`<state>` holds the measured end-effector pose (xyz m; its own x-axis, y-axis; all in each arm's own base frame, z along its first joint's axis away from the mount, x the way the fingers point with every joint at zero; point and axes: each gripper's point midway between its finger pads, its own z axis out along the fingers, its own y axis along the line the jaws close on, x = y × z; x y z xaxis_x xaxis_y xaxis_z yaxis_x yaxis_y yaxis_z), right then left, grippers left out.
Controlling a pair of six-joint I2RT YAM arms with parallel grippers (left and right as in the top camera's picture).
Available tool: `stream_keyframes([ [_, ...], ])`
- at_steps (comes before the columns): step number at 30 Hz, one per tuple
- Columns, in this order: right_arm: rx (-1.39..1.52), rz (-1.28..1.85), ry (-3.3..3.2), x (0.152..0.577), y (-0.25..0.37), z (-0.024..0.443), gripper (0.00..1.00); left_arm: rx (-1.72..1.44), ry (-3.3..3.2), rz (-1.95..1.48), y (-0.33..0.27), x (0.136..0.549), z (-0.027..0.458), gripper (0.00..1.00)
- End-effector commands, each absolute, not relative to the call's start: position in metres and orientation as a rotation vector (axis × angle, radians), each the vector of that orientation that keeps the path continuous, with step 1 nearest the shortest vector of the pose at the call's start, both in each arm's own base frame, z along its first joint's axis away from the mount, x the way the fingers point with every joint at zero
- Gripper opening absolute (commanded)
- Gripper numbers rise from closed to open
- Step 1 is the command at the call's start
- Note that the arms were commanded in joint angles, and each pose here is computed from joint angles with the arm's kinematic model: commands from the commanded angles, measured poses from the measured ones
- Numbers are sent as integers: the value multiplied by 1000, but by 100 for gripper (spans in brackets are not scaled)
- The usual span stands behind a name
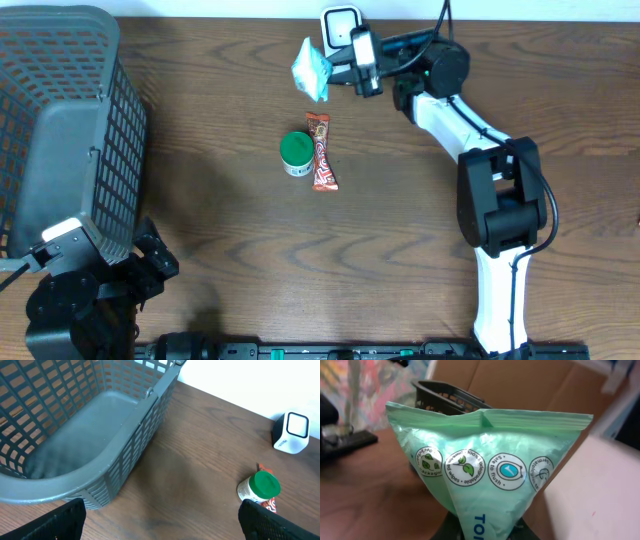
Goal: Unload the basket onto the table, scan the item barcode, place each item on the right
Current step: 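Hold the wipes pack in front of the scanner with the right gripper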
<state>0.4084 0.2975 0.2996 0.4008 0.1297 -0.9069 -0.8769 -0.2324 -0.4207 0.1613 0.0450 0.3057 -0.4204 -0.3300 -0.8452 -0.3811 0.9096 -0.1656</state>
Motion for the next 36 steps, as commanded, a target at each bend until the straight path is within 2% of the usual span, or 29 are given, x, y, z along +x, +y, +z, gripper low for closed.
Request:
stream_keyframes([
  [1,-1452,1178,864,418,275,303,1,-520,2033,74,47,161,307,98],
  [10,-1345,1203,1034,445,231,299,1,-520,2033,74,47,161,307,98],
  [16,-995,1560,1514,486,195,274,1,-520,2033,74,47,161,307,98],
  [20,-759,1773,1750,496,190,254,1,-520,2033,74,47,161,307,98],
  [26,-551,2023,1982,482,222,224,1,-520,2033,74,47,161,307,98],
  [32,-671,2053,1970,448,259,188,1,-520,2033,74,47,161,307,98],
  [36,-747,1998,1906,441,263,172,2,-519,2033,74,47,161,307,98],
])
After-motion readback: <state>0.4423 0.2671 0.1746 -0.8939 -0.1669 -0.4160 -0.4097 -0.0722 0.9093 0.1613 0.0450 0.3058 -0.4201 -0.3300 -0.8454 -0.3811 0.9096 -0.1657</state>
